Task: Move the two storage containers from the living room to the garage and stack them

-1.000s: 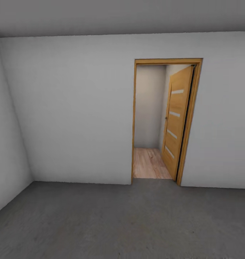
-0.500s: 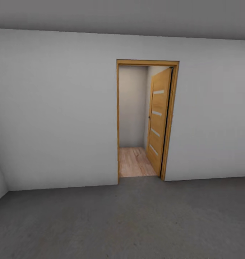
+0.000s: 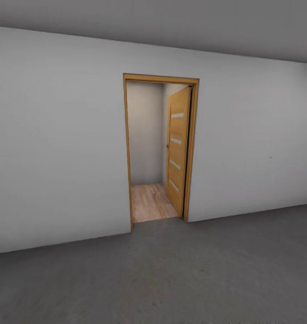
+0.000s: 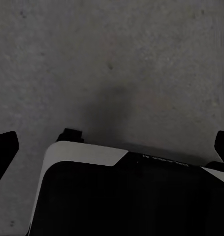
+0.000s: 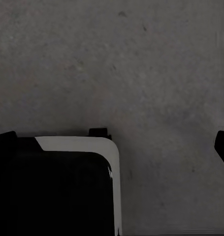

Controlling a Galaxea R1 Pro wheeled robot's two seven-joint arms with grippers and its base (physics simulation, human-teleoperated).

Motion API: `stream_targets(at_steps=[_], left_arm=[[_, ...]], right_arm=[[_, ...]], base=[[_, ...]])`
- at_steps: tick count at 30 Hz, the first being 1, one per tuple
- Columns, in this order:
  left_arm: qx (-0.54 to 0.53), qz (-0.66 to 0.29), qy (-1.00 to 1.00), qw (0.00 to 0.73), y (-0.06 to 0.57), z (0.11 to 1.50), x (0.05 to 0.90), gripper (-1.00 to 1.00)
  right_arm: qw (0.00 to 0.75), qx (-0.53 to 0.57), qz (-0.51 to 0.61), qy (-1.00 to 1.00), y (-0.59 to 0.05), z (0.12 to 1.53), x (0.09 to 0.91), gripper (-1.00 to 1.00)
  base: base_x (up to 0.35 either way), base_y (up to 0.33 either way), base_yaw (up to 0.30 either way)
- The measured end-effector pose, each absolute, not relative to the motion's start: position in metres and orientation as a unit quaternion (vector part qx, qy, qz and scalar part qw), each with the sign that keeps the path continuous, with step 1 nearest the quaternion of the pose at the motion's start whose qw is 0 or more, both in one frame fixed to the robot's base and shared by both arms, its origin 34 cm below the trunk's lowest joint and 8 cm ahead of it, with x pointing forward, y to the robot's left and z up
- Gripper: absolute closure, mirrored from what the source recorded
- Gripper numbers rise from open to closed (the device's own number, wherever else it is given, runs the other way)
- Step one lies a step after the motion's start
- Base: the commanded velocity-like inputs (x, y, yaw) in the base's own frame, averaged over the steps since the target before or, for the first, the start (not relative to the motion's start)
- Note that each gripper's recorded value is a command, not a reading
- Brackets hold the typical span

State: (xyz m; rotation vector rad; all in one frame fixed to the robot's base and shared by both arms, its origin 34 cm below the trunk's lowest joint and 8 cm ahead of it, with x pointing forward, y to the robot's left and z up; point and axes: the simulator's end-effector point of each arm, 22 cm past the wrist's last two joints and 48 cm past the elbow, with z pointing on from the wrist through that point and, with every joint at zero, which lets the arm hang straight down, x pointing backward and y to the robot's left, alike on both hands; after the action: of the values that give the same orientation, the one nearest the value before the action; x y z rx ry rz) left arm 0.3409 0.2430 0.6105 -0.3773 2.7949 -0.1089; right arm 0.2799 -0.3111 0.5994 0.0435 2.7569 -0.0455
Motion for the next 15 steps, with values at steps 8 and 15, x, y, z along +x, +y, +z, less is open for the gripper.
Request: stream_targets(at_steps=[8,15], left_arm=[[-0.132,-0.038,0.978,0.159,0.2430,0.6105,0.3410,-1.00],[-0.132,-0.038,0.978,0.158,0.2430,0.6104,0.3406,-1.00]], right_arm=[[0.191,0.015,-0.016,0.981,-0.3112,0.5994,0.2799,-1.00],[0.191,0.015,-0.017,0.981,-0.3117,0.5995,0.2799,-1.00]], base=[[0.000,0.000,-0.294],[0.000,0.000,-0.295]])
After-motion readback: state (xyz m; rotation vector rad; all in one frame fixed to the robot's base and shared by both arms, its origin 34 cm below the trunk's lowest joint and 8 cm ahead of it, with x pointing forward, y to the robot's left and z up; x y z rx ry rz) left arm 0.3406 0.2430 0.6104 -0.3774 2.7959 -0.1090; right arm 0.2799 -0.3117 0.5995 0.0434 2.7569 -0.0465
